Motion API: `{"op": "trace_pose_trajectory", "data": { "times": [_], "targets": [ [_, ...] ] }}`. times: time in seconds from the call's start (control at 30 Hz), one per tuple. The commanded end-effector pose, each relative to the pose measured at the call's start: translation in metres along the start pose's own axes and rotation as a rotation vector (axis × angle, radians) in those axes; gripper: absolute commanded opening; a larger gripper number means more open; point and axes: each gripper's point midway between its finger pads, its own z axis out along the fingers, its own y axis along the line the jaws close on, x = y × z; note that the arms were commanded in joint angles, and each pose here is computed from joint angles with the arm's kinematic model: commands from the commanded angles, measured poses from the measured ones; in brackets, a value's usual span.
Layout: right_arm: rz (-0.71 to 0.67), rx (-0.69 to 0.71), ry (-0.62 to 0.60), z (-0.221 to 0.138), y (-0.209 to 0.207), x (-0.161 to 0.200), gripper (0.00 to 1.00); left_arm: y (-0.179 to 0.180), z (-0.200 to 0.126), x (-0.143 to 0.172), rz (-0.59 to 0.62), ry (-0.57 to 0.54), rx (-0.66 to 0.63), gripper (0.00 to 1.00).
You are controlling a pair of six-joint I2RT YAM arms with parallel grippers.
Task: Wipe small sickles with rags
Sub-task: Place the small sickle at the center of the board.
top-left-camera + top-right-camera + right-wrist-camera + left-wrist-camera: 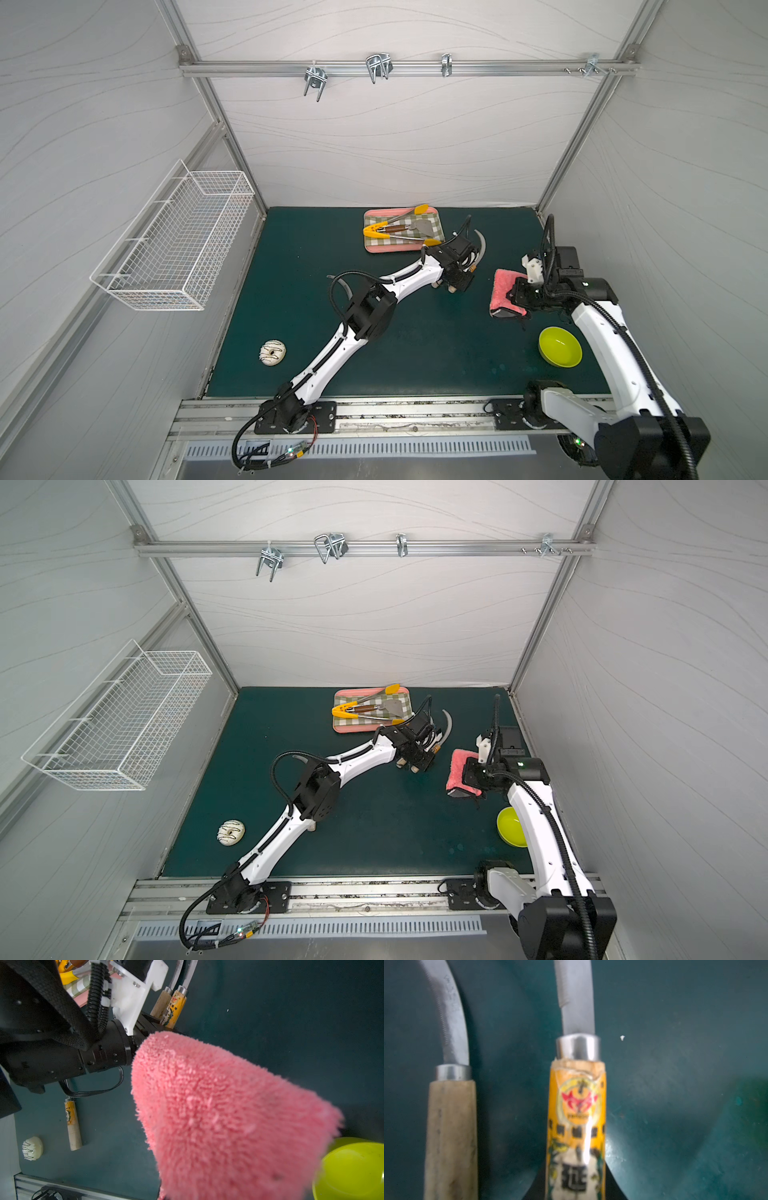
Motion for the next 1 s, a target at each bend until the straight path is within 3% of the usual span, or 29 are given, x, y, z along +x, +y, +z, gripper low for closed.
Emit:
{"op": "trace_pose_trajectory", "data": {
  "times": [0.0, 0.4, 0.5, 0.7, 0.83, 0.97],
  "targets": [
    [-0.013, -0.015, 0.0, 0.001, 0.002, -0.001, 0.06, 0.003, 0.0, -0.012, 0.0, -0.032, -0.012, 0.3],
    [-0.013, -0.023, 0.001, 0.001, 0.003, 0.0, 0.07, 0.0, -0.013, -0.024, -0.007, -0.064, -0.012, 0.39],
    [-0.01, -0.035, 0.002, 0.002, 0.004, 0.002, 0.07, -0.004, -0.038, -0.038, -0.001, -0.109, -0.021, 0.39],
    [-0.008, -0.061, 0.008, 0.005, 0.008, 0.002, 0.08, -0.004, -0.121, -0.054, -0.004, -0.234, -0.084, 0.42],
    [-0.012, -0.06, 0.02, 0.007, 0.008, 0.001, 0.08, 0.012, -0.169, -0.019, -0.067, -0.216, -0.195, 0.42],
    [-0.018, -0.059, 0.036, 0.008, 0.009, 0.001, 0.08, 0.04, -0.209, 0.054, -0.201, -0.19, -0.332, 0.43]
  ]
}}
